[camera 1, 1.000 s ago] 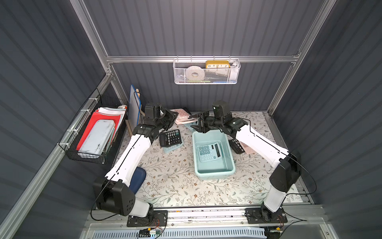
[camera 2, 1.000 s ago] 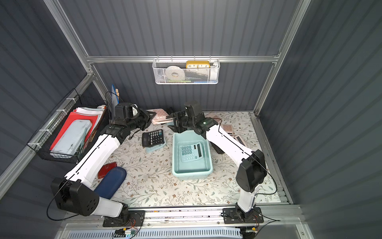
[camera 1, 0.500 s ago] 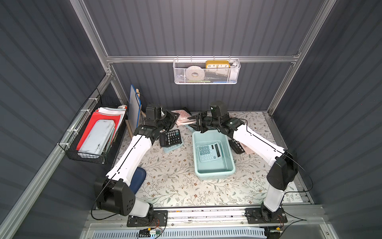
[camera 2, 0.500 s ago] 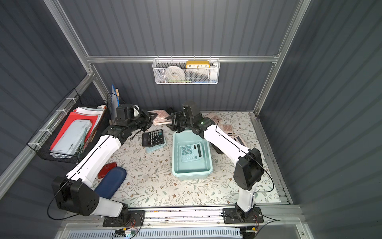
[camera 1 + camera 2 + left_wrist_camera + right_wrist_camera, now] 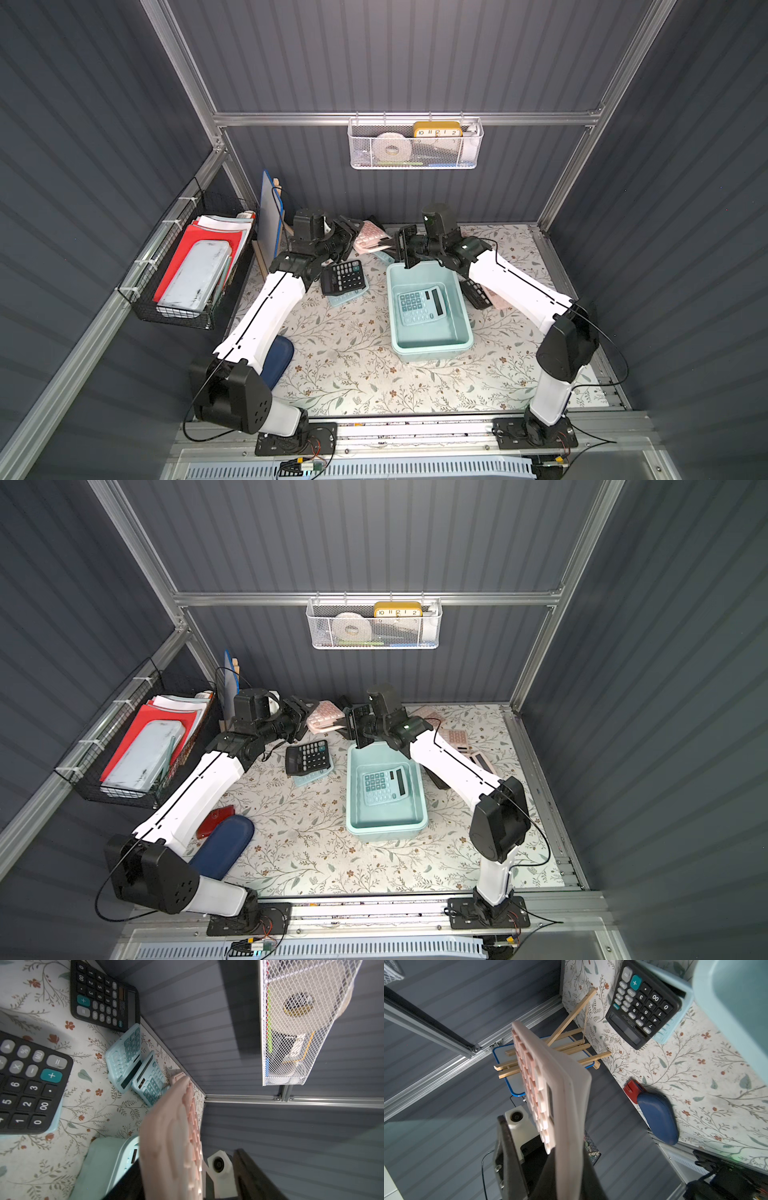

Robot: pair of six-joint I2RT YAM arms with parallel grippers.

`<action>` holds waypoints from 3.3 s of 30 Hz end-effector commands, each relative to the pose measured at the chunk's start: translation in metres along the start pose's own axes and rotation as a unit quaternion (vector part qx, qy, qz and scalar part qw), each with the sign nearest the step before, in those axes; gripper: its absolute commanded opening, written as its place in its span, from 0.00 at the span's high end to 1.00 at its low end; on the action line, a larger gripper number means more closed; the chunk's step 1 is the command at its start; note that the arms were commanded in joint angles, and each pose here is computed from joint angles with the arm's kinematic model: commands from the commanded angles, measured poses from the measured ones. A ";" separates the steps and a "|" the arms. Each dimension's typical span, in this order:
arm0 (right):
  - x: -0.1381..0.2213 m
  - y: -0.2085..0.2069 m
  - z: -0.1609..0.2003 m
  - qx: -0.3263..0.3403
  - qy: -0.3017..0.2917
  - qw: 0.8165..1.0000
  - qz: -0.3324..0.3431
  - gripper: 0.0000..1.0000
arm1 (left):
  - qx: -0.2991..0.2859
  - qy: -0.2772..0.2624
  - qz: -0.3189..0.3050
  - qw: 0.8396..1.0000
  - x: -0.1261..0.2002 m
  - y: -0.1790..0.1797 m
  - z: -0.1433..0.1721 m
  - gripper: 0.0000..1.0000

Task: Put the calculator in the storage box
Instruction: Place the calculator in the storage box, then adjust the storage box at the center of the board.

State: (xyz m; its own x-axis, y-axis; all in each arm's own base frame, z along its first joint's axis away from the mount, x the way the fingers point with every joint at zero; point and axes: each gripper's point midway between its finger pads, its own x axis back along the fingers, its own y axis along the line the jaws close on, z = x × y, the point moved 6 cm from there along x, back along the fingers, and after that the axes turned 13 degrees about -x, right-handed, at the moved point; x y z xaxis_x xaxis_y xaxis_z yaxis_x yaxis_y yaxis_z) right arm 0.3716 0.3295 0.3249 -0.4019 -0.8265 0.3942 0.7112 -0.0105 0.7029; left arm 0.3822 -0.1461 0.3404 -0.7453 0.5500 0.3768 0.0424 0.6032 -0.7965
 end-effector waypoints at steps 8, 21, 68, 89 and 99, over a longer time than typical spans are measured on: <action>0.059 0.001 -0.003 0.152 -0.019 0.985 0.079 1.00 | -0.033 -0.007 -0.057 0.998 0.037 -0.013 -0.005 0.01; 0.174 -0.057 -0.017 0.319 -0.062 0.920 0.217 1.00 | -0.047 0.027 -0.110 0.992 0.043 -0.001 0.003 0.01; 0.078 -0.199 -0.090 0.312 -0.015 0.696 0.647 1.00 | -0.037 0.084 -0.128 0.987 0.008 0.033 0.024 0.01; 0.107 -0.164 -0.073 0.349 -0.043 0.698 0.625 0.53 | -0.043 0.099 -0.142 0.984 0.016 0.033 0.027 0.01; 0.140 -0.140 -0.077 0.347 -0.049 0.756 0.553 0.46 | -0.057 0.125 -0.178 0.974 0.027 0.039 0.033 0.01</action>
State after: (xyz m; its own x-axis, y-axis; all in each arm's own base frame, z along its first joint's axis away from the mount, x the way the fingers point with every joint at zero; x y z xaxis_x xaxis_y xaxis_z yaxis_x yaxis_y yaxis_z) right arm 0.2634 0.1760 0.2347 0.1466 -0.0393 0.9884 0.1846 0.9827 0.0117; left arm 0.3498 -0.1288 0.2973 -0.5596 0.4250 0.7115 -0.1247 0.8055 -0.5793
